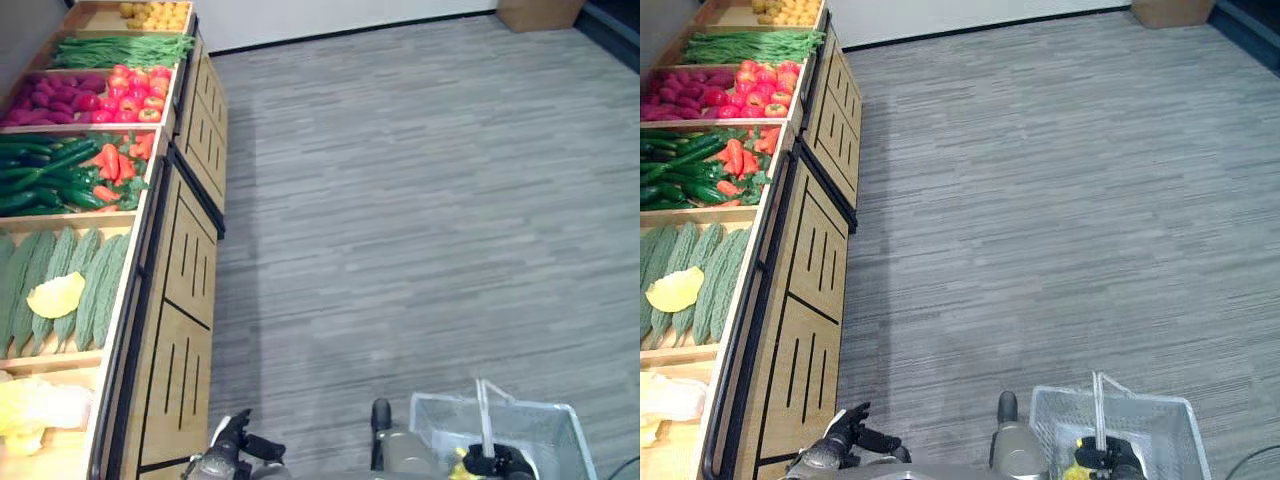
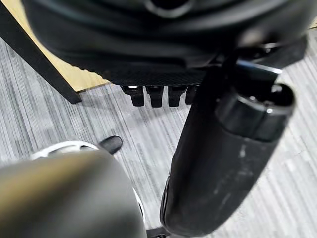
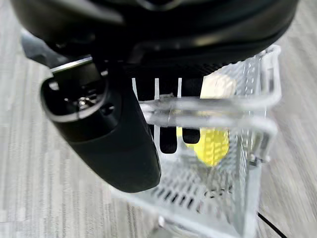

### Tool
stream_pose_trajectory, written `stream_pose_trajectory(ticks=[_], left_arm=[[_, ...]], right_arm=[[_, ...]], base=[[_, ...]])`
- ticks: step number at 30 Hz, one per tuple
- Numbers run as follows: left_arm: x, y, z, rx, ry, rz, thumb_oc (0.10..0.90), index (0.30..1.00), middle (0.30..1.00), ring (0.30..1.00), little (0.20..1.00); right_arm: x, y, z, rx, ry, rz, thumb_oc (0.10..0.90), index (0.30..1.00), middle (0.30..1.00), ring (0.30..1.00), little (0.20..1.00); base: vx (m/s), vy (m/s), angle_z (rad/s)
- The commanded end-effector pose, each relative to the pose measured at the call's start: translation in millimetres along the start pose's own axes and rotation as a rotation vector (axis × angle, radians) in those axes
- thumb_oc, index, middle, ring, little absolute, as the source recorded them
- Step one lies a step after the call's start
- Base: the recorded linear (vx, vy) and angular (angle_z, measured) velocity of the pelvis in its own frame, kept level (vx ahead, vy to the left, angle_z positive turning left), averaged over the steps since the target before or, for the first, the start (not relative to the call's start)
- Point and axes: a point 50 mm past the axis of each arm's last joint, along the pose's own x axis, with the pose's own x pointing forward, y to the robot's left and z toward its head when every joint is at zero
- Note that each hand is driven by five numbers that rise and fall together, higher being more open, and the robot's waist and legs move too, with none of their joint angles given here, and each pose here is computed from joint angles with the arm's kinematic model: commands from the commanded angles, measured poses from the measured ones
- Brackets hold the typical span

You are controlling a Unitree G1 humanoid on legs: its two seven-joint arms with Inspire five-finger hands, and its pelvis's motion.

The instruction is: Get the vegetables into the basket

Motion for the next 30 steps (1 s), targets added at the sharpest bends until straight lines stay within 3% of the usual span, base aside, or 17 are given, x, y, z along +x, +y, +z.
stream_pose_trajectory(ticks=[1,12,17,21,30], left_arm=[[3,12,17,-0.02,-0.068,0.056,0.9,1.0,1.0,1.0,1.0],[2,20,12,-0.047,-0.048,0.099,0.9,1.0,1.0,1.0,1.0],[2,26,11,0.046,-0.05,0.089,0.9,1.0,1.0,1.0,1.0],[5,35,30,0.041,-0.108,0.113,0.9,1.0,1.0,1.0,1.0],[5,35,29,0.031,-0.105,0.11,0.9,1.0,1.0,1.0,1.0]], right_arm=[[0,-19,11,0.042,-0.096,-0.059,0.4,0.3,0.3,0.3,0.3],[-5,-35,-17,0.024,0.004,-0.125,0.4,0.3,0.3,0.3,0.3],[-7,-38,-25,0.045,0.037,-0.14,0.4,0.3,0.3,0.3,0.3],[-2,-27,-10,0.039,0.005,-0.107,0.4,0.3,0.3,0.3,0.3],[0,-13,0,0.024,-0.02,-0.061,0.4,0.3,0.3,0.3,0.3]], base=[[0.13,-0.204,0.47],[0.27,0.097,0.15],[0.27,0.227,-0.23],[0.12,0.155,-0.21],[0.08,0.089,-0.02]])
